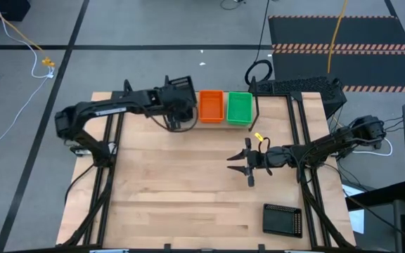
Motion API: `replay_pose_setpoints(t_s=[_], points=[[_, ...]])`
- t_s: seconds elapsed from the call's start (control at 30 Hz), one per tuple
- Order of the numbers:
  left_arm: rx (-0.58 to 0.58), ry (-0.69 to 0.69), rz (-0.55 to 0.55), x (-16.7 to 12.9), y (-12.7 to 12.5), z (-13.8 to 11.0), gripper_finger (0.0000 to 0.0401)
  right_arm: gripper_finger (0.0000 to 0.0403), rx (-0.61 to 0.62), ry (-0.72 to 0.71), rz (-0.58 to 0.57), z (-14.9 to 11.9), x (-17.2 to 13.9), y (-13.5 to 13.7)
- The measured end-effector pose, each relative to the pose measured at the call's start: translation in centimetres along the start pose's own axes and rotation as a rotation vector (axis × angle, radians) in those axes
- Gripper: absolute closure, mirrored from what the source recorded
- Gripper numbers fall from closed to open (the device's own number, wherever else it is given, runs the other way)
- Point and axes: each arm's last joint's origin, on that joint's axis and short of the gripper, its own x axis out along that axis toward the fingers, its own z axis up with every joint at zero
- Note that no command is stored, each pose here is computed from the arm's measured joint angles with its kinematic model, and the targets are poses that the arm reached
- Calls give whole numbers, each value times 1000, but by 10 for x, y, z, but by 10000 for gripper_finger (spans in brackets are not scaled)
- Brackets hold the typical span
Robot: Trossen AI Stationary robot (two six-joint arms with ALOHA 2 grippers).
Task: Stack baskets on shelf by color
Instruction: Stack the left black bin on top of the black bin on the shelf
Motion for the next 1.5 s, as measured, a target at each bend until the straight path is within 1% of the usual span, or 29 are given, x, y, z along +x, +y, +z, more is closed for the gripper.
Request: replay_pose_setpoints(t_s=[0.1, 0.2, 0.27, 0.47, 0.57, 0.8, 1.0, 1.07, 1.13, 1.2, 1.33, 1.43, 1.5], points=[[24, 72, -23, 16, -6, -2, 375, 280, 6, 5, 1, -1, 0, 0], [42, 99, -37, 23, -10, -1, 362, 280, 6, 8, 1, -1, 0, 0], [66, 115, -46, 24, -13, -2, 364, 280, 12, 15, 1, -2, 0, 0], [126, 144, -68, 17, -17, -6, 391, 280, 22, 25, 0, -3, 0, 0], [135, 160, -75, 12, -17, -9, 389, 280, 22, 25, 0, -2, 0, 0], [109, 141, -67, 9, -16, -8, 324, 280, 22, 23, -1, -2, 0, 0], [97, 132, -62, 10, -16, -7, 283, 280, 22, 22, -2, -2, 0, 0], [78, 136, -53, 10, -15, -7, 272, 280, 28, 22, -3, -2, 0, 0], [30, 143, -30, 9, -15, -7, 262, 280, 70, 27, -7, -3, 0, -1], [-8, 145, -24, 9, -16, -7, 255, 280, 115, 61, -22, -5, 1, -4], [-49, 128, -43, 13, -21, -5, 256, 280, 168, 195, -60, -10, 3, -7], [-33, 132, -75, 24, -33, -7, 266, 280, 183, 239, -67, -6, 5, -7], [-11, 131, -84, 29, -40, -7, 272, 280, 183, 225, -59, -1, 6, -5]])
